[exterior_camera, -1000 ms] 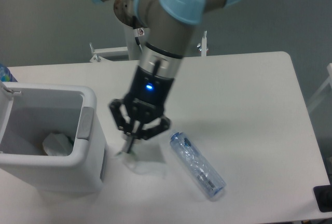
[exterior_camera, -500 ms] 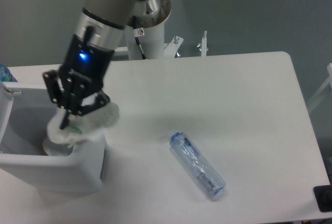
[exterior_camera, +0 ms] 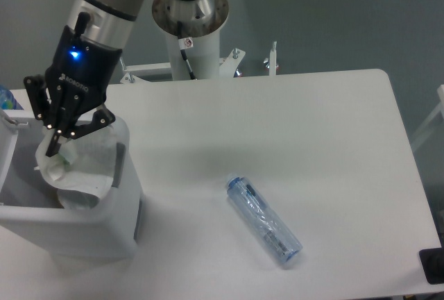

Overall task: Place the trash in the trash can
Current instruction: 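Open the gripper to drop the bag into the bin, then move the gripper back over the clear water bottle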

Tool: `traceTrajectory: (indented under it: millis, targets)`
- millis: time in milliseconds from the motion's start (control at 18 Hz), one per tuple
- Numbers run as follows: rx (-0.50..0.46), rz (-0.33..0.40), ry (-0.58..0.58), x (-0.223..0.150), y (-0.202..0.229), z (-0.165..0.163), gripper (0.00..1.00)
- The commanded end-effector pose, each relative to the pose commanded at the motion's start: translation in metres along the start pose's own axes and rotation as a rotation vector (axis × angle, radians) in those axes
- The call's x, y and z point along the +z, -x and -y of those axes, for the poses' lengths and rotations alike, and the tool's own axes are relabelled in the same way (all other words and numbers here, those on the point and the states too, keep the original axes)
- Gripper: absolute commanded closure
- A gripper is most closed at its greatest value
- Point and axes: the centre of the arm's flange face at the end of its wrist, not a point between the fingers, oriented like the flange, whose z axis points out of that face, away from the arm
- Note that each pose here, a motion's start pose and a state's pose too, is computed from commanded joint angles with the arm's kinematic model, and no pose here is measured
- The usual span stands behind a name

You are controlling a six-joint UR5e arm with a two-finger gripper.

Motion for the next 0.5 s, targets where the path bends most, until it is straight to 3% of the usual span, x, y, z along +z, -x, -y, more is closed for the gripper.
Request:
traceTrajectory:
  millis: [389, 500]
  targets:
    - [-0.022, 0.022, -0.017, -0.012, -0.004, 0.008, 0.00]
    - [-0.044, 0.050, -0.018, -0.016, 0.012, 0.008, 0.00]
